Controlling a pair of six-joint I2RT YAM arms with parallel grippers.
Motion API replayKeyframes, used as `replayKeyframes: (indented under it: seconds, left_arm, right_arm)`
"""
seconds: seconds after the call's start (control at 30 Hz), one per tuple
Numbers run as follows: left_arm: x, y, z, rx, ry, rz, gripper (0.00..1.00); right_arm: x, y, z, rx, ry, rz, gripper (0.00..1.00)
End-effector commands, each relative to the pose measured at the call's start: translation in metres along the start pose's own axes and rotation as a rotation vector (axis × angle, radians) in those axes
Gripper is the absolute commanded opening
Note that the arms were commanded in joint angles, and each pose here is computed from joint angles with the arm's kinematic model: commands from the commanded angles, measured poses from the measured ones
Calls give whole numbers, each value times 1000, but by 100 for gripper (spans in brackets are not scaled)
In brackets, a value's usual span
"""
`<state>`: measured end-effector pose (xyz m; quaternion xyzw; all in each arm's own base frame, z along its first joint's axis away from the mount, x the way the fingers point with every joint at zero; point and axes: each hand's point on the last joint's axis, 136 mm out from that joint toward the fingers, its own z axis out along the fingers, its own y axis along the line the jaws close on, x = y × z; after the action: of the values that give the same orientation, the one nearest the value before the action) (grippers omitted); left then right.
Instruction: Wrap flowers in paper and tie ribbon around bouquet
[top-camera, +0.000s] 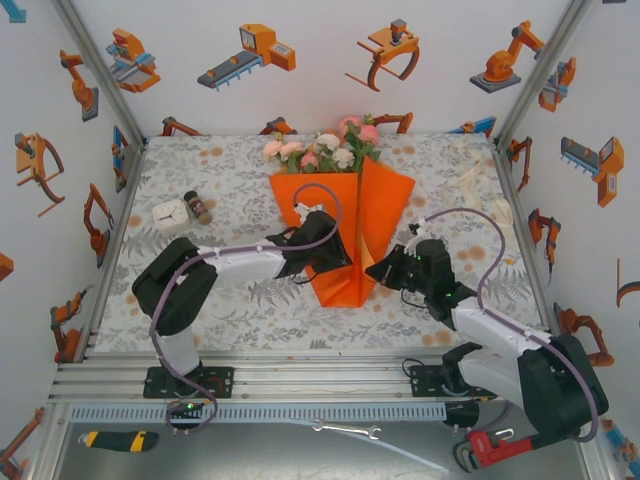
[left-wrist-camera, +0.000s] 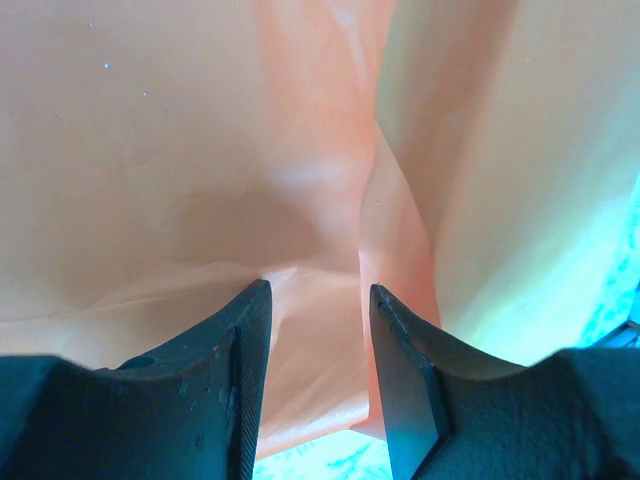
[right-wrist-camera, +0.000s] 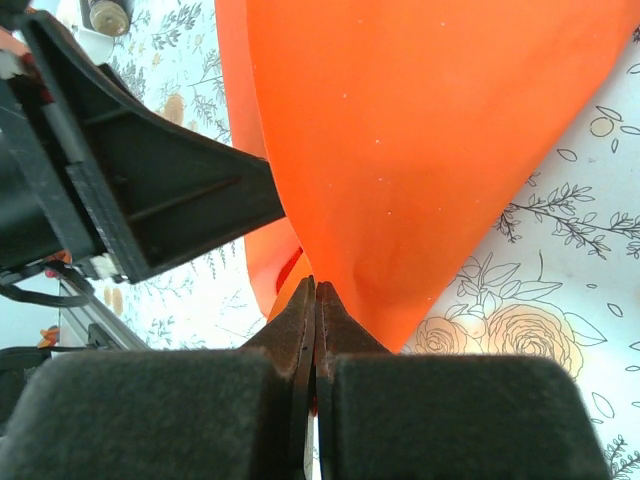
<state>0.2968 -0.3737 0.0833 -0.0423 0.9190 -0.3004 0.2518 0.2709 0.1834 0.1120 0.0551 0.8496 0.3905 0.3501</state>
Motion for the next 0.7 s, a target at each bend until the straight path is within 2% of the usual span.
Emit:
replayKeyframes:
  seconds: [0.0,0.13,0.43,0.67]
  left_arm:
    - [-7,5,-17,-16,-26,6,45]
    - [1,18,-16,-67,-11,63,45]
    - [32,34,-14,-92,40,67,40]
    - [48,49,2,-113,63,33,39]
  right_arm:
    - [-11,9,-3,-20,-41,-37,0]
    - [-12,11,-1,-26,-37,-36,0]
    - [-16,18,-2,-43,-41,-32,0]
    - [-20,59,1,-208,-16,-33,0]
